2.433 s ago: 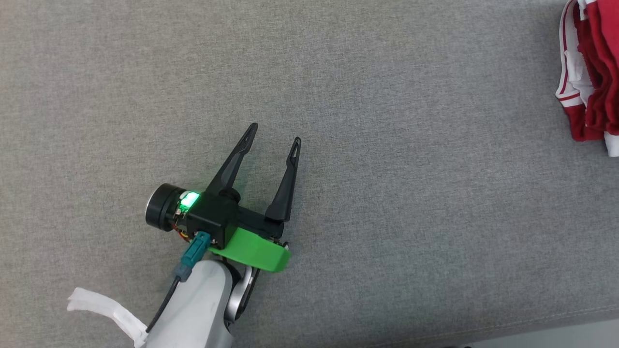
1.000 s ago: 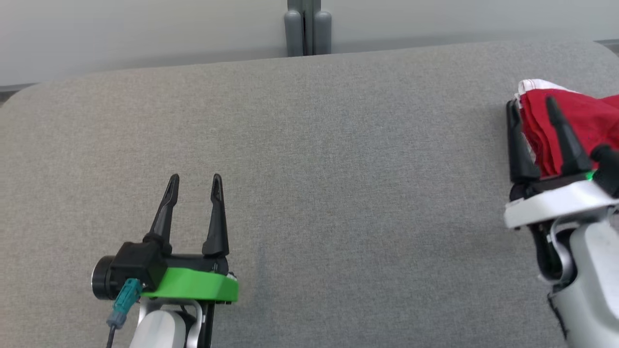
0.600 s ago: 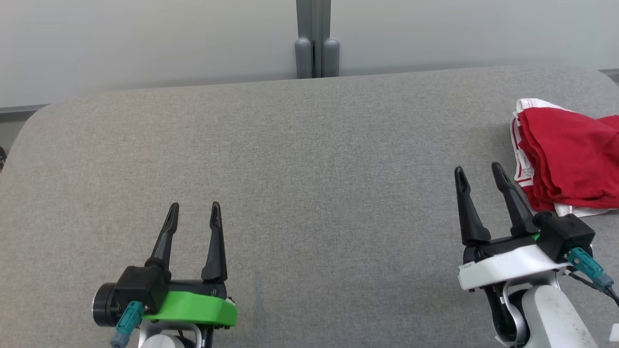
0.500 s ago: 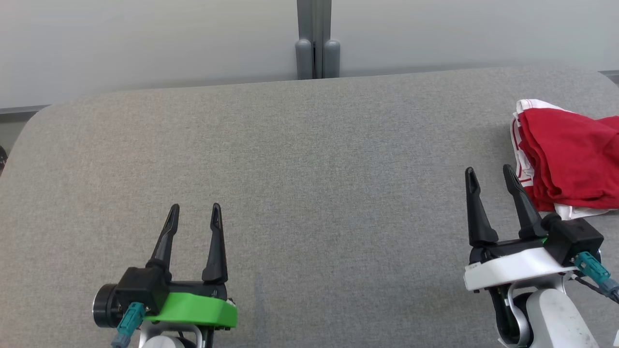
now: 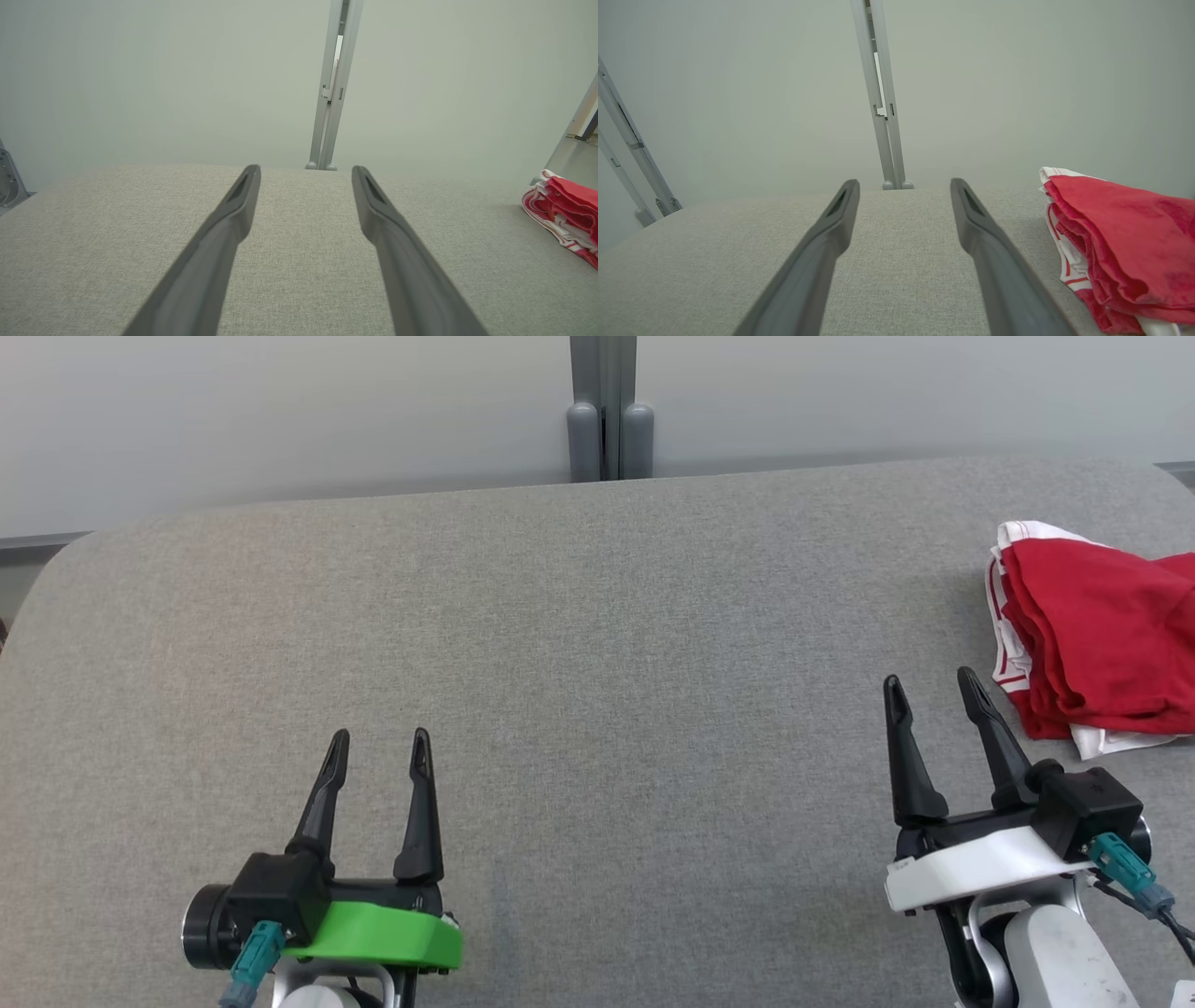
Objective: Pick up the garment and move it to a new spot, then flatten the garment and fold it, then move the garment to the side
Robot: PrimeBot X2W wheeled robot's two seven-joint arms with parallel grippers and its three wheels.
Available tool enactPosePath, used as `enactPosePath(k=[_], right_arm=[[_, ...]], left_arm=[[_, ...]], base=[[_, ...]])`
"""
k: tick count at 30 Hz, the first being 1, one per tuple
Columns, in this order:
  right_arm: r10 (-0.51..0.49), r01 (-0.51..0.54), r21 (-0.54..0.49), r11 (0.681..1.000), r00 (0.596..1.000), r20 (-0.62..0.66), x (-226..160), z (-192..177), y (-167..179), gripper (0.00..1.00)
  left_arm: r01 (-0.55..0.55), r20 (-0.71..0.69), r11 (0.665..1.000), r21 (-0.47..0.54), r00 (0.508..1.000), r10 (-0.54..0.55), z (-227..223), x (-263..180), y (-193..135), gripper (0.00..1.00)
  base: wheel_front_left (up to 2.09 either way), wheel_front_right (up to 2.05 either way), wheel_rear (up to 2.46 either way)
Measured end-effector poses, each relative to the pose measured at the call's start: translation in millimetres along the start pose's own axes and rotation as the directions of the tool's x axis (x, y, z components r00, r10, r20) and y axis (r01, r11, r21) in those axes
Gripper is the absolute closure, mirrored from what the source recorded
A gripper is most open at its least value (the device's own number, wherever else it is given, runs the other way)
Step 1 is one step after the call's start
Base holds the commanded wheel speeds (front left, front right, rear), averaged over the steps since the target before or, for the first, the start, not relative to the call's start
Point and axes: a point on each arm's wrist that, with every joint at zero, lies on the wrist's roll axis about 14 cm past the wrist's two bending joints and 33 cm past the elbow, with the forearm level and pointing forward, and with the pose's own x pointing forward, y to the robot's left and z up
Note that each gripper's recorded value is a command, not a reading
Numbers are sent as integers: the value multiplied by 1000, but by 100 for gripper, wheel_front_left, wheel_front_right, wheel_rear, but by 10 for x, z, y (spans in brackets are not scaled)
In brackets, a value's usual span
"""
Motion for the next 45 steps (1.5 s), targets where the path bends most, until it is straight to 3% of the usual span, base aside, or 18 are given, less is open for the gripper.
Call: enactPosePath(k=[40,41,45], right_arm=[[21,-21,23,1000,1000,-11,4,-43,82,0],[20,-20,24,1000,1000,-15,-2,-56,82,100],[11,-8,37,999,998,-69,-93,-219,70,100]], left_arm=[[9,0,998,-60,1000,-9,-3,-4,42,0],[7,-3,998,-62,1000,-8,-14,-8,46,100],[-4,-47,998,-70,999,1,-140,-48,64,100]], base=[[0,0,0],[0,0,0],[0,0,0]])
